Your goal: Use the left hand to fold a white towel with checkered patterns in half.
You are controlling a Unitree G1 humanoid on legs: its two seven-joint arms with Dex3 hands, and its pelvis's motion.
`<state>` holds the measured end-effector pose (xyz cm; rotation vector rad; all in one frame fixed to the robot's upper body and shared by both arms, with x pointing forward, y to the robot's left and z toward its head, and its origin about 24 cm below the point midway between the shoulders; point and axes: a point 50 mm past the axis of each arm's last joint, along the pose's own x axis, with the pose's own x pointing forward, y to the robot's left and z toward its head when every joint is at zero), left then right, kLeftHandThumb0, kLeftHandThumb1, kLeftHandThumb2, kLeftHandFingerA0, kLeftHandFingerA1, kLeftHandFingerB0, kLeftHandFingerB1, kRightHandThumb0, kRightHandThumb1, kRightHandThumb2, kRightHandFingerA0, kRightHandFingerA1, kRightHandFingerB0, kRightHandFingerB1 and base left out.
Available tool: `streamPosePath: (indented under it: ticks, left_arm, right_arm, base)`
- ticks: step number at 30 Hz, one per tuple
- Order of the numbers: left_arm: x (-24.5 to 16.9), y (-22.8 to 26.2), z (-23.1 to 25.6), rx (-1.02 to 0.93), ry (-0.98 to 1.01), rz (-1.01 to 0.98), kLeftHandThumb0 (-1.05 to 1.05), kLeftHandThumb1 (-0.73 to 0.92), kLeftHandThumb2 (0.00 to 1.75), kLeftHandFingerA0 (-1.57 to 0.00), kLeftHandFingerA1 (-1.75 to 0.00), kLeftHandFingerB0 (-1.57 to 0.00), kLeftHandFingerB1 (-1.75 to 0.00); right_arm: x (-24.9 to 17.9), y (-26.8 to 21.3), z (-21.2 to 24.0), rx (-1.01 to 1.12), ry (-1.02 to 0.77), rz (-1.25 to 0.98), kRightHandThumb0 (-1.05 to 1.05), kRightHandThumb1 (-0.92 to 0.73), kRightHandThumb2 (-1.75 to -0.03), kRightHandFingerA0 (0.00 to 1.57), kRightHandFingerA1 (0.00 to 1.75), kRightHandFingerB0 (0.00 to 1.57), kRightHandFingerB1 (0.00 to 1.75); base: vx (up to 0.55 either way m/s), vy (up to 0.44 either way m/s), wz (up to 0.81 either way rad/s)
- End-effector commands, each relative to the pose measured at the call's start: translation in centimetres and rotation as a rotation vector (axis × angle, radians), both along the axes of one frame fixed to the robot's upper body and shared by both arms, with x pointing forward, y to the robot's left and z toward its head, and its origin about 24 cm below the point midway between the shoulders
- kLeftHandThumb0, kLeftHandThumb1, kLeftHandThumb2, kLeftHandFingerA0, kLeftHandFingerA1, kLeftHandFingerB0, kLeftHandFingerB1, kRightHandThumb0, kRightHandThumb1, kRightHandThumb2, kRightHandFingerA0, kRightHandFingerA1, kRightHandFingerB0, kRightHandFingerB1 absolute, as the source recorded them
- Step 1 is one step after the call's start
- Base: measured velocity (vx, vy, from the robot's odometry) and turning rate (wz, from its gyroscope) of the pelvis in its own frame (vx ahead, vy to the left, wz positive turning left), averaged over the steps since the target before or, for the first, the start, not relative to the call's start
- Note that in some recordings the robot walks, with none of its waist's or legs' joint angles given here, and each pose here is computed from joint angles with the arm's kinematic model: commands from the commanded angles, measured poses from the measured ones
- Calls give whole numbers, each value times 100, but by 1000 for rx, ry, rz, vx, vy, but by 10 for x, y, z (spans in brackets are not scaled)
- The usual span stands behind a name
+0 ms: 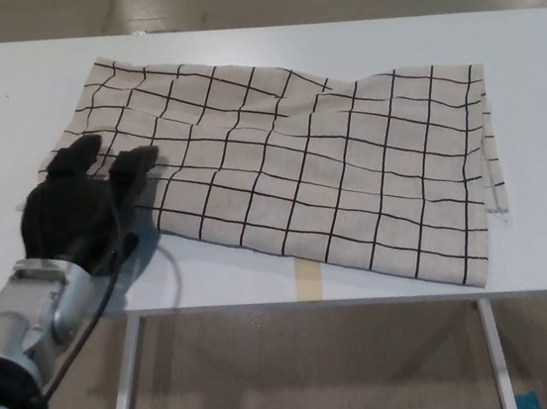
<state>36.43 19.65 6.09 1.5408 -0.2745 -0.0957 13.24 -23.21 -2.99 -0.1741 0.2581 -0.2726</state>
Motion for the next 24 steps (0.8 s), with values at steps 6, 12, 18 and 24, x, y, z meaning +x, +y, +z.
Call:
streamPosePath:
  ticks: [6,12,18,24]
  left_arm:
    - [1,-22,-6,57,-79,-59,-34,51,69,-5,-20,-4,-28]
    - [8,-30,-1,115,-71,-49,-35,49,69,-4,-14,-4,-24]
    - [17,-37,8,186,-59,-39,-41,48,70,-2,-14,-2,-25]
    - [21,-33,13,259,-36,-15,-47,52,66,-7,-23,-5,-27]
  right_arm:
    - [-2,-4,1,-14,-27,-9,-30,-67,-60,71,66,76,52]
    - [-7,-5,2,-12,-22,-15,-30,-67,-61,70,66,76,53]
    - [-9,-4,4,0,-3,-35,-29,-68,-60,70,67,77,53]
    - [-10,-5,6,-3,-19,-39,-28,-67,-60,71,66,76,53]
  base:
    - [0,0,0]
    - [0,0,0]
    - [0,0,0]
    - [0,0,0]
